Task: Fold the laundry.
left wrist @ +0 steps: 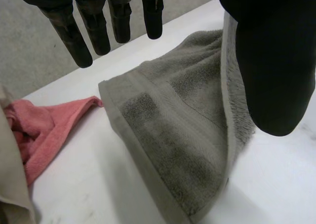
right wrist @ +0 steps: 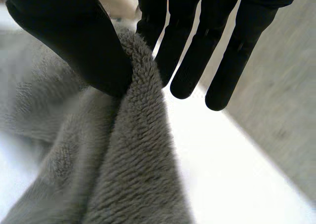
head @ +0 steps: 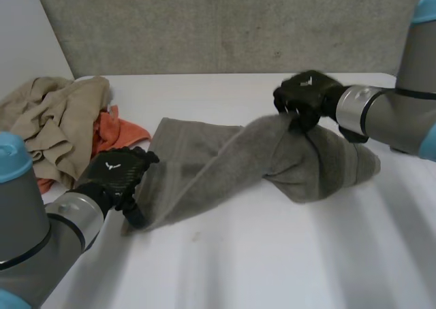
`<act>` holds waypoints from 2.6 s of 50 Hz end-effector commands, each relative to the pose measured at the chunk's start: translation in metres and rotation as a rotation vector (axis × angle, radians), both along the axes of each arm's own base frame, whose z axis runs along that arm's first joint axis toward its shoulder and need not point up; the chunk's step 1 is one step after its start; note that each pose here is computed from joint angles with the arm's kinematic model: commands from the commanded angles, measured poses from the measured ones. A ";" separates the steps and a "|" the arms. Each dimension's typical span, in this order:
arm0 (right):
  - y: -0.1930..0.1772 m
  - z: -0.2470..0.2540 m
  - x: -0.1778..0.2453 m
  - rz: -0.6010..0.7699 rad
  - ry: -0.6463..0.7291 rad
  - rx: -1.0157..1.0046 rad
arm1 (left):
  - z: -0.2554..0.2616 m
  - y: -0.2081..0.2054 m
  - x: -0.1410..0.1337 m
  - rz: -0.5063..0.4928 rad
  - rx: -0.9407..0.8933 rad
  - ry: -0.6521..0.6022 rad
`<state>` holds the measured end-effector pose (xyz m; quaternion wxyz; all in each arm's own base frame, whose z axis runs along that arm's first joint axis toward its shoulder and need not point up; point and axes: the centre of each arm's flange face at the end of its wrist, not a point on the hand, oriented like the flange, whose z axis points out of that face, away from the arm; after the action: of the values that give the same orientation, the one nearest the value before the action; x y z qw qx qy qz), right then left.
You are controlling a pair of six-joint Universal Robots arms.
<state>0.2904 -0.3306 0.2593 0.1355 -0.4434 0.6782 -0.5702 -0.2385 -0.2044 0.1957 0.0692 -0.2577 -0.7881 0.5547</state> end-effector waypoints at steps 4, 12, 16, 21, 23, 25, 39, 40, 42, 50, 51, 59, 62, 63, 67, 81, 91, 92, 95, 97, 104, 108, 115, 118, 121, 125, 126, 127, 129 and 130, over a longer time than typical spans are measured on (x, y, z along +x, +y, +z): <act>0.061 0.080 0.003 0.027 -0.193 -0.282 | -0.013 -0.019 -0.014 0.057 0.162 0.142; 0.099 0.110 0.005 0.074 -0.260 -0.322 | -0.018 -0.032 -0.025 0.066 0.195 0.172; 0.109 0.122 0.004 0.079 -0.284 -0.348 | -0.021 -0.028 -0.036 0.042 0.249 0.190; 0.108 0.115 0.006 0.063 -0.281 -0.326 | -0.020 -0.015 -0.041 0.043 0.355 0.221; 0.102 0.107 0.008 0.056 -0.266 -0.317 | -0.015 -0.013 -0.034 0.092 0.378 0.239; 0.099 0.103 0.007 0.043 -0.252 -0.314 | -0.010 -0.015 -0.024 0.144 0.366 0.254; 0.114 0.099 0.017 0.062 -0.242 -0.314 | 0.001 0.024 -0.017 0.114 0.353 0.305; 0.116 0.100 0.017 0.063 -0.247 -0.316 | 0.000 0.024 -0.020 0.107 0.354 0.307; 0.122 0.103 0.017 0.068 -0.257 -0.315 | -0.008 0.021 -0.030 0.098 0.359 0.318; 0.136 0.121 0.010 0.058 -0.313 -0.327 | -0.032 0.001 -0.066 0.127 0.368 0.329; 0.137 0.123 0.009 0.058 -0.319 -0.325 | -0.035 0.000 -0.069 0.136 0.371 0.325; 0.142 0.127 0.001 0.038 -0.362 -0.301 | -0.036 -0.014 -0.082 0.235 0.373 0.275; 0.131 0.117 -0.004 0.007 -0.337 -0.286 | -0.018 -0.024 -0.061 0.357 0.310 0.244; 0.119 0.106 -0.009 -0.023 -0.303 -0.276 | -0.005 -0.029 -0.047 0.408 0.270 0.231; 0.090 0.074 -0.023 -0.083 -0.164 -0.276 | 0.026 -0.031 -0.019 0.408 0.204 0.196; 0.006 -0.043 -0.013 -0.144 0.176 -0.244 | 0.049 -0.104 -0.004 0.188 -0.183 -0.098; -0.050 0.093 0.016 -0.374 -0.233 -0.926 | 0.173 -0.171 -0.052 0.160 -0.853 0.105; -0.048 0.100 0.017 -0.372 -0.262 -0.959 | 0.183 -0.169 -0.051 0.165 -0.892 0.128; -0.038 0.113 0.016 -0.355 -0.314 -1.011 | 0.198 -0.163 -0.047 0.179 -0.952 0.167; -0.028 0.105 0.014 -0.329 -0.289 -0.966 | 0.189 -0.157 -0.043 0.168 -0.908 0.155; 0.020 0.041 0.001 -0.222 -0.126 -0.677 | 0.130 -0.128 -0.027 0.113 -0.699 0.088; 0.048 -0.007 -0.007 -0.178 -0.023 -0.469 | 0.084 -0.109 -0.024 0.057 -0.566 0.034; 0.074 -0.085 -0.010 -0.130 0.156 -0.095 | 0.011 -0.080 -0.024 -0.038 -0.380 -0.057; 0.061 -0.083 -0.013 -0.158 0.174 -0.061 | -0.003 -0.079 -0.023 -0.048 -0.354 -0.101; 0.045 -0.063 -0.014 -0.183 0.158 -0.096 | -0.009 -0.076 -0.019 -0.039 -0.329 -0.129; 0.034 -0.038 -0.011 -0.163 0.151 -0.156 | -0.009 -0.069 -0.011 -0.015 -0.295 -0.142; 0.031 -0.033 -0.010 -0.149 0.155 -0.176 | -0.008 -0.067 -0.010 -0.013 -0.292 -0.142; 0.027 -0.031 -0.010 -0.138 0.165 -0.192 | -0.006 -0.065 -0.009 -0.013 -0.290 -0.141; 0.017 -0.027 -0.008 -0.097 0.201 -0.239 | -0.004 -0.057 -0.006 -0.009 -0.285 -0.141; 0.014 -0.026 -0.007 -0.084 0.213 -0.259 | -0.003 -0.055 -0.005 -0.011 -0.286 -0.140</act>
<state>0.2791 -0.2936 0.2099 0.0049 -0.4419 0.6816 -0.5832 -0.2515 -0.2729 0.1858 -0.0178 -0.3131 -0.6960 0.6459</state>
